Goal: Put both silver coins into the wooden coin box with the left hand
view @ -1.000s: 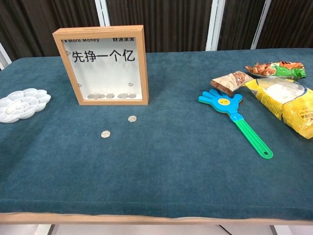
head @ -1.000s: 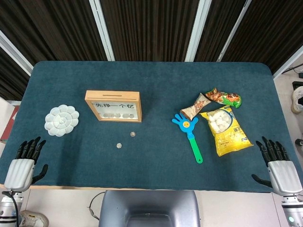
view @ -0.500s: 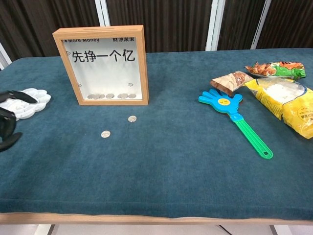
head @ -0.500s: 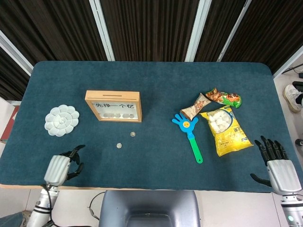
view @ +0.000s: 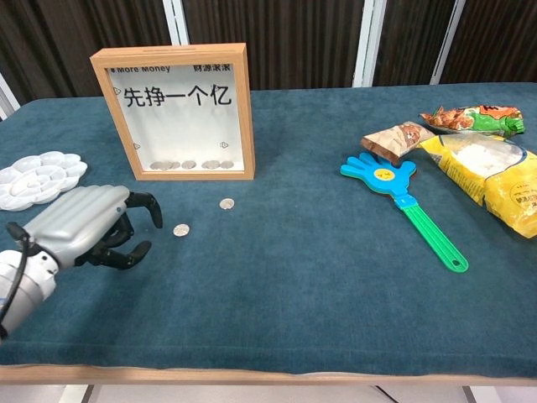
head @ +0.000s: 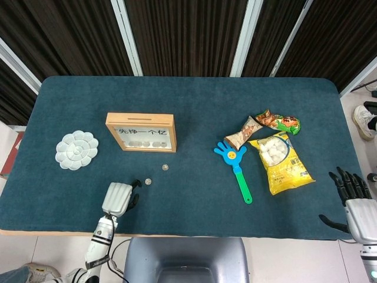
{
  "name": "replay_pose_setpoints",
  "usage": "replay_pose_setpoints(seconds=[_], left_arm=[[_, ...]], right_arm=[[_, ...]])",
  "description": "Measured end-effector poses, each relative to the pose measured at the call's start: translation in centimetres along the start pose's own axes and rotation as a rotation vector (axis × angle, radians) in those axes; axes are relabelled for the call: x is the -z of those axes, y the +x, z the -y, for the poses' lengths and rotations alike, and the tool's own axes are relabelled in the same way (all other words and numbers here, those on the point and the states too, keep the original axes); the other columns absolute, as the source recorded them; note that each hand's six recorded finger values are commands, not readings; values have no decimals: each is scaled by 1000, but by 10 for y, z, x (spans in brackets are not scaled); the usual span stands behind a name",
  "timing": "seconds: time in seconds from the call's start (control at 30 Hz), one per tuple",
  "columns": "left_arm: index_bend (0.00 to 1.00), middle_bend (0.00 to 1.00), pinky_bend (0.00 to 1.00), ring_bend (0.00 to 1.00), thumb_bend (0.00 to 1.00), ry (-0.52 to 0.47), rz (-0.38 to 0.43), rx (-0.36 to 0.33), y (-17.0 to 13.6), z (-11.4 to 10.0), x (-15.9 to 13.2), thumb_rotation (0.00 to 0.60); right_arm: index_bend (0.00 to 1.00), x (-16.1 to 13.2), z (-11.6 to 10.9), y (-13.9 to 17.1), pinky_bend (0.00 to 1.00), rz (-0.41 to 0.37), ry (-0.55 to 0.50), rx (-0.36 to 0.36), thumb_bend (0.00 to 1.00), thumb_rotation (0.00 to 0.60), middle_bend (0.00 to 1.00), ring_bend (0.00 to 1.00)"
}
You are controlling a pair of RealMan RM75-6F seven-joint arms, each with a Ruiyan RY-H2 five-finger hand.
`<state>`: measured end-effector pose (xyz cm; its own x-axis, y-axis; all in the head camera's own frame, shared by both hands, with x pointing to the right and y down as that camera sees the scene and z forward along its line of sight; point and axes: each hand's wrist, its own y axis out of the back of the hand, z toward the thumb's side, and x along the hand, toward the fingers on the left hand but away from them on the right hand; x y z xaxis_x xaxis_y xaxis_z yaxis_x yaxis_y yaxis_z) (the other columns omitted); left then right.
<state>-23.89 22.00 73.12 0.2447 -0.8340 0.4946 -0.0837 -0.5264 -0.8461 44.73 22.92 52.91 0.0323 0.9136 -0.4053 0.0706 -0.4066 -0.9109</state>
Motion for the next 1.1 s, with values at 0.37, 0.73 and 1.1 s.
replay_pose_setpoints(seconds=[0.37, 0.73, 1.1], left_arm=[[419, 1000, 1000, 1000, 420, 48, -30, -4, 30, 19, -10, 600], [430, 1000, 1000, 1000, 420, 57, -17, -21, 36, 22, -19, 600], [431, 1000, 1000, 1000, 421, 73, -27, 3, 39, 27, -16, 600]], right_arm=[[0, 9, -7, 1, 0, 18, -14, 12, 37, 600, 0, 0], [0, 11, -10, 3, 0, 18, -24, 20, 36, 600, 0, 0], [0, 13, -13, 4, 0, 21, -28, 30, 37, 600, 0, 0]])
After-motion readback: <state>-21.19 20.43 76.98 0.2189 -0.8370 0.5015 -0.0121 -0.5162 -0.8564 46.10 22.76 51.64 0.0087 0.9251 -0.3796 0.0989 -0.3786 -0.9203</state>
